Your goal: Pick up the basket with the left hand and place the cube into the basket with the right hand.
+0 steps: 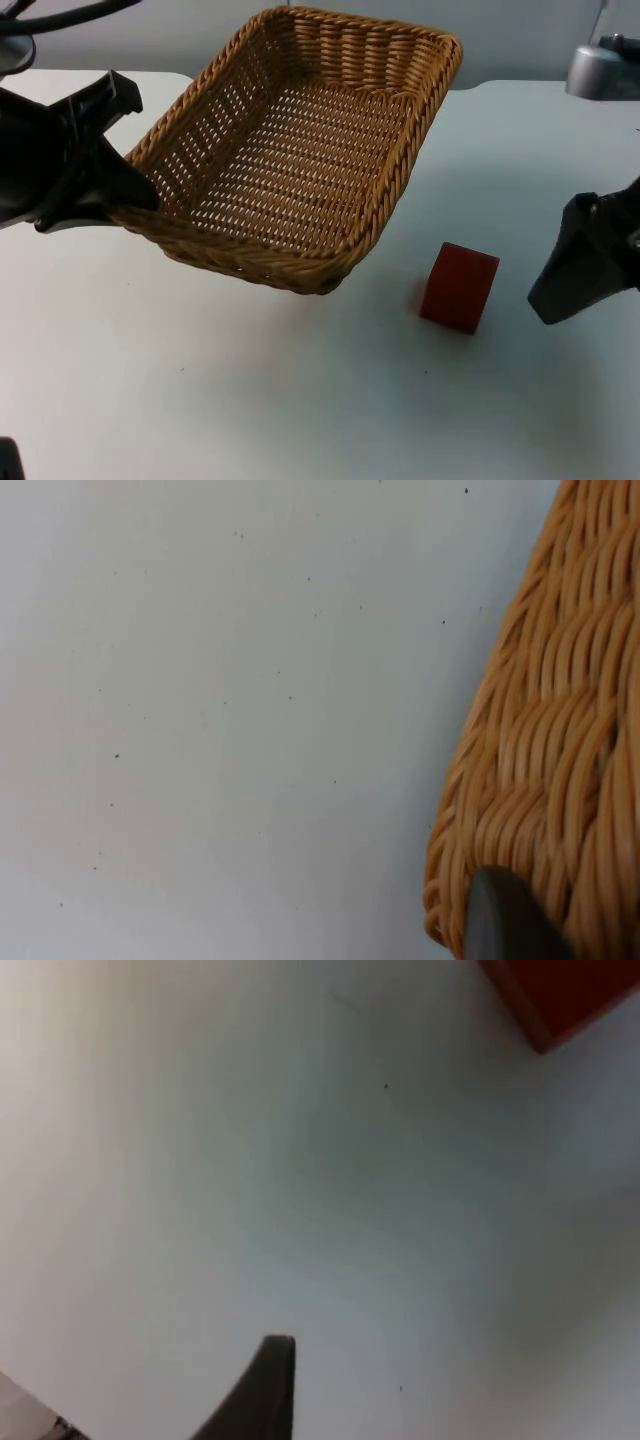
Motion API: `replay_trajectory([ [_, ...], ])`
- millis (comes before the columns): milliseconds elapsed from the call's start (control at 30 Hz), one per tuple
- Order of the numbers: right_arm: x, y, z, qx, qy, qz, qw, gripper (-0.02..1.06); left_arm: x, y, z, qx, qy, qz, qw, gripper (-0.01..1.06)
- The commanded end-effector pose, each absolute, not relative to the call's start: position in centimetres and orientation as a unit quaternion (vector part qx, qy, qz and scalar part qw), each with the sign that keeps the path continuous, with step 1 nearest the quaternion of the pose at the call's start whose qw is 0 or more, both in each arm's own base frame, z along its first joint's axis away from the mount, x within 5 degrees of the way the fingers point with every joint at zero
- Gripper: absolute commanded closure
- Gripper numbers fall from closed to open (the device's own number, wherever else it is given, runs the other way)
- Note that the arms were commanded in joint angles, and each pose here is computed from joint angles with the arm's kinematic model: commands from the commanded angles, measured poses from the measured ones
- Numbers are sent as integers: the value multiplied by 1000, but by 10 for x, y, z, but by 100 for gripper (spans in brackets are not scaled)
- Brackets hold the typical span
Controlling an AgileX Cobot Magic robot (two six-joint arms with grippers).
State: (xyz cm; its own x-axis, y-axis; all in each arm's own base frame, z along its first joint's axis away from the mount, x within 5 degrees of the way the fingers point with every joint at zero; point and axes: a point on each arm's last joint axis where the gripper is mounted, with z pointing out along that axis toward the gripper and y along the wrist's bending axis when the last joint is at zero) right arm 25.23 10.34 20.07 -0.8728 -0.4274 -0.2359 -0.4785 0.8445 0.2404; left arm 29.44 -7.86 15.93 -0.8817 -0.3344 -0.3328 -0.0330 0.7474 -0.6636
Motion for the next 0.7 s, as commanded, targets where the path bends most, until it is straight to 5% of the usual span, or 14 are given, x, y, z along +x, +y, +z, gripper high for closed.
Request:
replay_trajectory([
  [0, 262, 104, 200, -207, 961, 155, 101, 0, 294, -80, 165, -103, 901, -359, 222, 105],
  [267, 297, 105, 194, -43, 969, 158, 183, 0, 294, -80, 165, -103, 901, -359, 222, 105],
  [667, 319, 110, 159, 74, 967, 170, 174, 0, 294, -80, 165, -103, 901, -359, 222, 105],
])
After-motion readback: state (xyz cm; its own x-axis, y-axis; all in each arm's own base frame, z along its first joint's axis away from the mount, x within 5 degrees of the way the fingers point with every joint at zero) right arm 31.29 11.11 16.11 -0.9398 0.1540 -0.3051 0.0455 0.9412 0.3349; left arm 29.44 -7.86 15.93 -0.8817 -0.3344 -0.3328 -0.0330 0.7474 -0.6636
